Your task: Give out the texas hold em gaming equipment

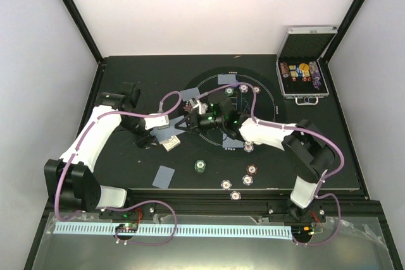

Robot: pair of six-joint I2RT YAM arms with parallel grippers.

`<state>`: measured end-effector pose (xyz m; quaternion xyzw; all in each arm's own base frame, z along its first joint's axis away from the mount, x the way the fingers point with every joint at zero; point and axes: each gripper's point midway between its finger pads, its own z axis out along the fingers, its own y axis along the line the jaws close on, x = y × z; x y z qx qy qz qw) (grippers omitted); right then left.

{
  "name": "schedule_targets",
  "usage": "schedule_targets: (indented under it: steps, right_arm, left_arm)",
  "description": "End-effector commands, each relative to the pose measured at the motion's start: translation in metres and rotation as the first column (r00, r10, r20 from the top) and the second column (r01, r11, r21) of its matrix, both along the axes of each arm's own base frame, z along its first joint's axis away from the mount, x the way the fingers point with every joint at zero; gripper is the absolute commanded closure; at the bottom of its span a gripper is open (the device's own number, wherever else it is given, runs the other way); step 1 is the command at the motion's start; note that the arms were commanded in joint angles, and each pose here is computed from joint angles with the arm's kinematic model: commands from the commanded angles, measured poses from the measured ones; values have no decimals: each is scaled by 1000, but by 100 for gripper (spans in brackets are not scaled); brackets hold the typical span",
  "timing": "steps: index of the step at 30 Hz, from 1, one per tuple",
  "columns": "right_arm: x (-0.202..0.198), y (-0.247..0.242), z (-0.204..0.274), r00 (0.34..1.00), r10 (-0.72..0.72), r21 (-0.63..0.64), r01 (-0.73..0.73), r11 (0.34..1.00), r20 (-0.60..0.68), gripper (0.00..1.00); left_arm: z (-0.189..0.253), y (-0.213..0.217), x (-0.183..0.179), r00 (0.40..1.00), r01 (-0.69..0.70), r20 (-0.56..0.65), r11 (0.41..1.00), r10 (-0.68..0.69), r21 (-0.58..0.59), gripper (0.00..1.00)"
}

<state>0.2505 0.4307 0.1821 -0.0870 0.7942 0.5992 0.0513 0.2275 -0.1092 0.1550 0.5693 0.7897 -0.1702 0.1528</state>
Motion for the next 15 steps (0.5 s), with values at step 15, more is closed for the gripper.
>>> schedule_targets:
  steps: [15]
  right_arm:
    - [155,-54,-64,992,-130,-211,128,969,3,99]
  left_arm:
    - [10,-2,1,1000,-10,15,1000,10,-29,98]
